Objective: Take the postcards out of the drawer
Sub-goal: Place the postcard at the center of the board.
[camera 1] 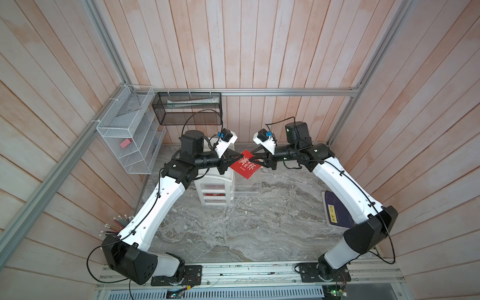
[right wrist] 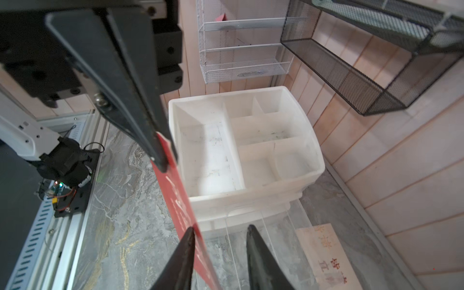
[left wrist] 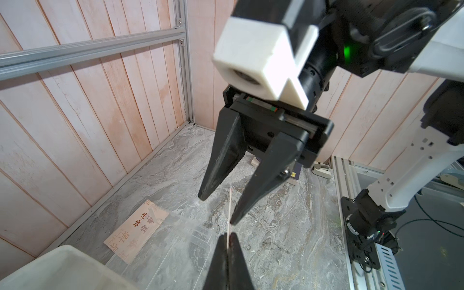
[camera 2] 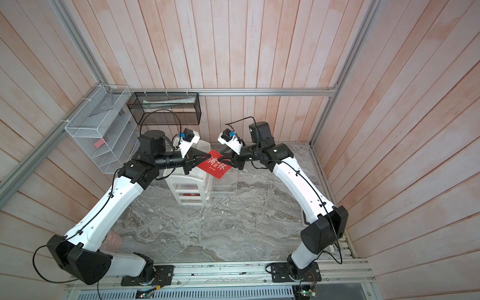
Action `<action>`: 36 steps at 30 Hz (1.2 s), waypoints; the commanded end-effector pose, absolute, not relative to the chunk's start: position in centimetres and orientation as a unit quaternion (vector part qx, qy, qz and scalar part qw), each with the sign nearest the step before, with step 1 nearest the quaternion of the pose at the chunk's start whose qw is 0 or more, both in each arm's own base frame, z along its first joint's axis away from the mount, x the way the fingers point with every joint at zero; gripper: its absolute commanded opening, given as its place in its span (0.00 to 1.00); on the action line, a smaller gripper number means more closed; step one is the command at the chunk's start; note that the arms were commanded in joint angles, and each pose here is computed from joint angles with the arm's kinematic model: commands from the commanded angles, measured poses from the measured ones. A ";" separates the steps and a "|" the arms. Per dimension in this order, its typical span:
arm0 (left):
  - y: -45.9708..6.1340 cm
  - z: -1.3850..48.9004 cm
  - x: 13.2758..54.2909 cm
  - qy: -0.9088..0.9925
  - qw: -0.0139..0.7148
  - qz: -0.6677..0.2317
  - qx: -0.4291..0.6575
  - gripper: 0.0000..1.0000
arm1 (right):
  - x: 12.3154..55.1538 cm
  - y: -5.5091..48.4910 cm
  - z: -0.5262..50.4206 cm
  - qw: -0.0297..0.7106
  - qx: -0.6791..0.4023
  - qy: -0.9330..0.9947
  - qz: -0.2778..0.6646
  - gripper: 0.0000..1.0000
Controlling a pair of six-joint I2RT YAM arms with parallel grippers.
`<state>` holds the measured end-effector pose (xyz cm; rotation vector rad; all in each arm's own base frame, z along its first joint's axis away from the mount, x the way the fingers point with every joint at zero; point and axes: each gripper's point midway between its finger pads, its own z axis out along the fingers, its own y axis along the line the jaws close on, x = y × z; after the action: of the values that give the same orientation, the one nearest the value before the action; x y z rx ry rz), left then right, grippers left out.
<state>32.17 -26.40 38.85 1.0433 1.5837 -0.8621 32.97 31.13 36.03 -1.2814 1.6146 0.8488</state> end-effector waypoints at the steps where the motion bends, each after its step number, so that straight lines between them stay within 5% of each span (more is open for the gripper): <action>1: -26.4 39.1 33.9 0.670 0.519 -0.350 0.397 0.00 | 34.1 29.2 39.2 0.489 -0.459 0.643 0.370 0.44; 12: -25.4 42.0 37.2 0.684 0.564 -0.385 0.255 0.00 | 38.0 23.8 37.4 0.512 -0.228 0.657 0.504 0.54; 19: -25.0 42.6 36.3 0.660 0.581 -0.422 0.224 0.00 | 37.1 24.7 35.8 0.472 -0.207 0.621 0.591 0.55; 36: -25.7 41.2 36.4 0.649 0.571 -0.450 0.223 0.00 | 36.2 29.0 34.8 0.420 -0.232 0.601 0.638 0.48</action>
<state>36.85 -25.50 40.73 0.5114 1.5631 -1.0264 36.97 28.18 33.18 -0.5190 1.5715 1.5714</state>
